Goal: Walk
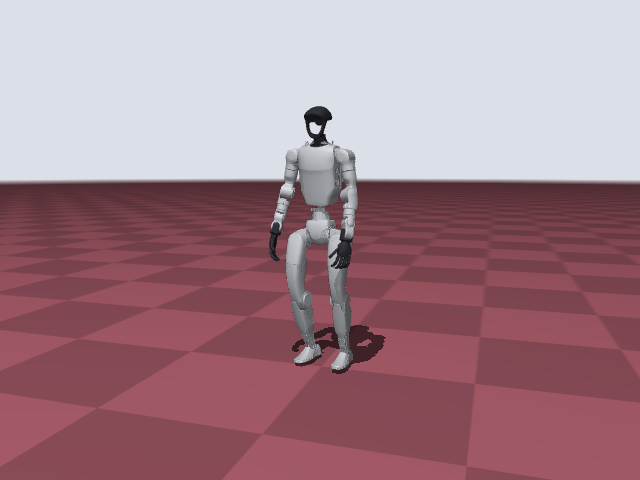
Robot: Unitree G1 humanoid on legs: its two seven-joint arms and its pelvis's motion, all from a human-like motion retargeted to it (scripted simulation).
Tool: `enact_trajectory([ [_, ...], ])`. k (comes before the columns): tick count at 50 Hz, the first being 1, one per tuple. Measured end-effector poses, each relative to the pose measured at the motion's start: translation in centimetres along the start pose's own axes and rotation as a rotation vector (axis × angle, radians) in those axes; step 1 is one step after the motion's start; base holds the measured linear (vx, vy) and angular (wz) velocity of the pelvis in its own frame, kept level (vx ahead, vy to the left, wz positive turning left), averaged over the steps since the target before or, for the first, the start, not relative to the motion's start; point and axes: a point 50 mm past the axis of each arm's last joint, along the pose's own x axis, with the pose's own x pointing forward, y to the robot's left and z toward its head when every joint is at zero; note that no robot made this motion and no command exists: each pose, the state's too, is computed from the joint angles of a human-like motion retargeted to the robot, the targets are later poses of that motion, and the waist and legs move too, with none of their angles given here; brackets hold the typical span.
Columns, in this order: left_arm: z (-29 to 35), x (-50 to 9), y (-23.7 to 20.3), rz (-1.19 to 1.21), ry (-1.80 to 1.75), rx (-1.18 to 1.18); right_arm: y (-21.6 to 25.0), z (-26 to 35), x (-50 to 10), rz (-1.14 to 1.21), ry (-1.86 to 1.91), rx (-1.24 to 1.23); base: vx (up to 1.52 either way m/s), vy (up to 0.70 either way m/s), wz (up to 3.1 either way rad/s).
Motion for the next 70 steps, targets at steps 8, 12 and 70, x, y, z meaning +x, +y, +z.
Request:
enact_trajectory([
  [8,0.0,0.0,0.0,-0.001,0.0,0.007,0.0,0.1,0.0,0.003,-0.002,-0.005,0.0,0.0,0.0],
  [12,0.0,0.0,0.0,-0.002,0.002,0.01,0.1,0.1,0.0,0.007,-0.001,-0.009,0.0,0.0,0.0],
  [70,-2.6,-0.6,1.2,0.036,0.059,-0.054,-0.3,-1.4,-0.2,0.026,0.058,-0.007,0.03,0.0,-0.01],
])
